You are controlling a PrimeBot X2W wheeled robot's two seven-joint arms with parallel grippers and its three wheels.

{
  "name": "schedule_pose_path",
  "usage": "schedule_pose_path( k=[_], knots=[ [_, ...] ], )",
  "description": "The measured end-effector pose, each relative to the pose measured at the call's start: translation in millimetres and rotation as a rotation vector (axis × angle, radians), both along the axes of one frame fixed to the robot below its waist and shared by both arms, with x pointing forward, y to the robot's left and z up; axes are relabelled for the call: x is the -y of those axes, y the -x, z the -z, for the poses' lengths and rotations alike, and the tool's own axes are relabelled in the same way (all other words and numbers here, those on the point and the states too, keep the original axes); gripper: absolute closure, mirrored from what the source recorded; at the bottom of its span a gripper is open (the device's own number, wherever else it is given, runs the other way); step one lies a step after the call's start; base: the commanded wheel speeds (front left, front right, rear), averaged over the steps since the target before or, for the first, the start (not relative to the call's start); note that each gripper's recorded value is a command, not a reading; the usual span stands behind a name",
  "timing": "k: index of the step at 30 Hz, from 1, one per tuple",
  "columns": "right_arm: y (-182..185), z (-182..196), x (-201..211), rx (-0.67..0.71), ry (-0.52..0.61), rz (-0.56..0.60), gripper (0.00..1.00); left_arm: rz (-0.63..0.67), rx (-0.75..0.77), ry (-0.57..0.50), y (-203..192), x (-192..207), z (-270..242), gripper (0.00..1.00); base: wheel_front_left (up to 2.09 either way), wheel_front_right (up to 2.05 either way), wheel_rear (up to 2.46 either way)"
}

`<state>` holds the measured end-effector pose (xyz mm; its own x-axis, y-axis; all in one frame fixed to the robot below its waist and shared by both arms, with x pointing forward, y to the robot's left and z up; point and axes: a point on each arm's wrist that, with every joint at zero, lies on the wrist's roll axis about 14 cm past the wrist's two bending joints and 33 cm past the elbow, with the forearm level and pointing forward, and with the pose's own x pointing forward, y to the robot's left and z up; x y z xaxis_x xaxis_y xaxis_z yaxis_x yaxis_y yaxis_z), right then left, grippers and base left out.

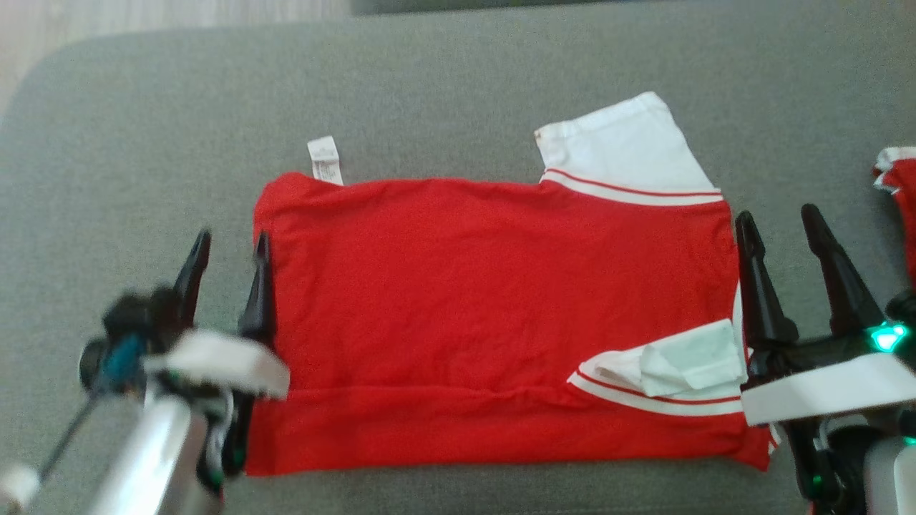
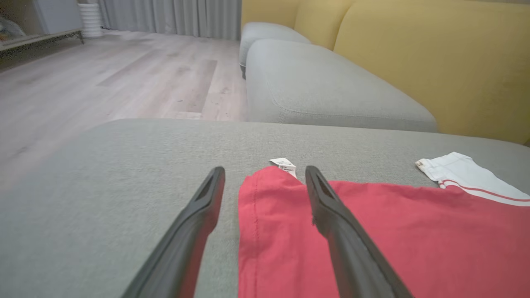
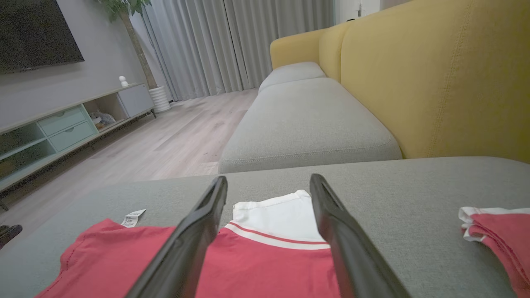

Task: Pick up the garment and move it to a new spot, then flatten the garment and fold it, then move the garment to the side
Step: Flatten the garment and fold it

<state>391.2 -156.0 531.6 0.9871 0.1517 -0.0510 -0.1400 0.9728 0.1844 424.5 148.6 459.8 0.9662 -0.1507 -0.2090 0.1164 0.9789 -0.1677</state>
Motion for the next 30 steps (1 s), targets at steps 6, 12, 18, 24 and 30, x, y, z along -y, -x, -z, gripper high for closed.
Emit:
schedule_pose_path(
  k=[6, 12, 18, 24, 30],
  knots=[
    [-18.0, 20.2, 0.7, -0.048, 0.008, 0.002, 0.0, 0.089, -0.132, 0.006, -50.8, 13.2, 28.4, 0.0, 0.0, 0.0, 0.0],
    [-26.9, 43.2, 3.8, -0.109, 0.009, 0.01, 0.0, 0.104, -0.342, -0.041, -71.1, 5.5, 80.3, 0.0, 0.0, 0.0, 0.0],
    [-27.0, 56.0, 11.8, -0.148, 0.007, 0.033, 0.0, 0.142, -0.527, -0.044, -75.5, 6.6, 104.7, 0.51, 0.0, 0.0, 0.0],
    [-41.0, 59.2, 24.1, -0.158, 0.03, 0.052, 0.0, 0.203, -0.562, -0.063, -74.1, 18.3, 104.1, 1.0, 0.0, 0.0, 0.0],
    [-83.9, 47.4, 33.5, -0.112, 0.066, 0.032, 0.0, 0.206, -0.47, -0.104, -75.9, 15.9, 98.4, 1.0, 0.0, 0.0, 0.0]
  ],
)
